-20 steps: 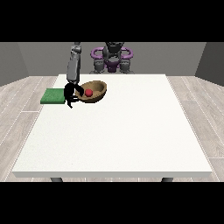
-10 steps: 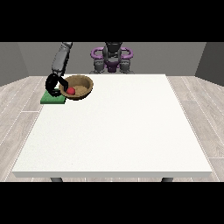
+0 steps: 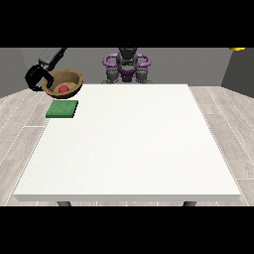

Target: Pick the cup and pour the ball into the bowl, then pick the bowl and place it on the pad

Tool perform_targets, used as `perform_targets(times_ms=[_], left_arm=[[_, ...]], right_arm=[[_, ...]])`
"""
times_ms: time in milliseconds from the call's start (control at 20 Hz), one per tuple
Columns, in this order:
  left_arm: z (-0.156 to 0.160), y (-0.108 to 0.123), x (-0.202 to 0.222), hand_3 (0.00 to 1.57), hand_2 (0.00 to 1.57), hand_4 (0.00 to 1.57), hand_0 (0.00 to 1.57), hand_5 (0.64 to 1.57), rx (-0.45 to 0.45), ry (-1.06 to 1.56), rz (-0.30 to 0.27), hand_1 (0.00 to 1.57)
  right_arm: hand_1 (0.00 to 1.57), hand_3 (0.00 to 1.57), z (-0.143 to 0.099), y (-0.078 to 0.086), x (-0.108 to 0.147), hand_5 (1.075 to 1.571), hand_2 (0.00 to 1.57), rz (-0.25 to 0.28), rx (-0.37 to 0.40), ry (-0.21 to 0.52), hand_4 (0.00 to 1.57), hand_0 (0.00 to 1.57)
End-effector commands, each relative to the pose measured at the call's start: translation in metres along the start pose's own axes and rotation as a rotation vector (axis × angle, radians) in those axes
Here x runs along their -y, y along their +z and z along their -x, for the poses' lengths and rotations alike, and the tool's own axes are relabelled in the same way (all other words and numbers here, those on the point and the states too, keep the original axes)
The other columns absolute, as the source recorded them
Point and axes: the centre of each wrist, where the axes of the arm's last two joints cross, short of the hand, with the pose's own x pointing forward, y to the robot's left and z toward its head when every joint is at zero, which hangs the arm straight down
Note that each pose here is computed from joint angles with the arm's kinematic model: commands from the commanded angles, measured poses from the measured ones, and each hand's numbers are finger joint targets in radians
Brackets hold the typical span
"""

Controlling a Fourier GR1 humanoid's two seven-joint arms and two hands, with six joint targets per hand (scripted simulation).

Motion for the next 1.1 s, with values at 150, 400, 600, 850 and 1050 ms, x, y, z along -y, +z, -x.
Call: perform_targets(times_ms=[150, 400, 600, 850, 1050], left_arm=[[0.029, 0.017, -0.009, 0.00, 0.00, 1.20, 0.00, 1.546, -0.049, -0.024, -0.060, 0.00], [0.030, 0.043, -0.055, 0.00, 0.00, 1.21, 0.00, 1.555, 0.007, -0.053, -0.085, 0.00], [0.021, 0.033, -0.053, 0.00, 0.00, 1.21, 0.00, 1.551, 0.032, -0.053, -0.105, 0.00], [0.023, 0.024, -0.031, 0.00, 0.00, 1.21, 0.00, 1.555, 0.038, -0.037, -0.061, 0.00], [0.003, 0.015, -0.026, 0.00, 0.00, 1.20, 0.00, 1.558, 0.121, -0.056, -0.056, 0.00]], right_arm=[[1.57, 0.67, -0.012, 0.002, 0.020, 1.566, 1.57, -0.039, -0.009, 0.037, 1.07, 1.57], [1.57, 0.46, -0.006, 0.005, 0.018, 1.567, 1.57, -0.040, 0.011, 0.036, 1.11, 1.57], [1.57, 0.49, -0.002, 0.002, -0.005, 1.567, 1.57, -0.064, 0.008, -0.072, 1.07, 1.57], [1.57, 0.54, 0.020, 0.001, -0.025, 1.571, 1.57, -0.052, -0.018, -0.123, 1.02, 1.57], [1.57, 0.60, 0.011, -0.004, -0.003, 1.571, 1.57, 0.004, 0.025, -0.225, 0.99, 1.57]])
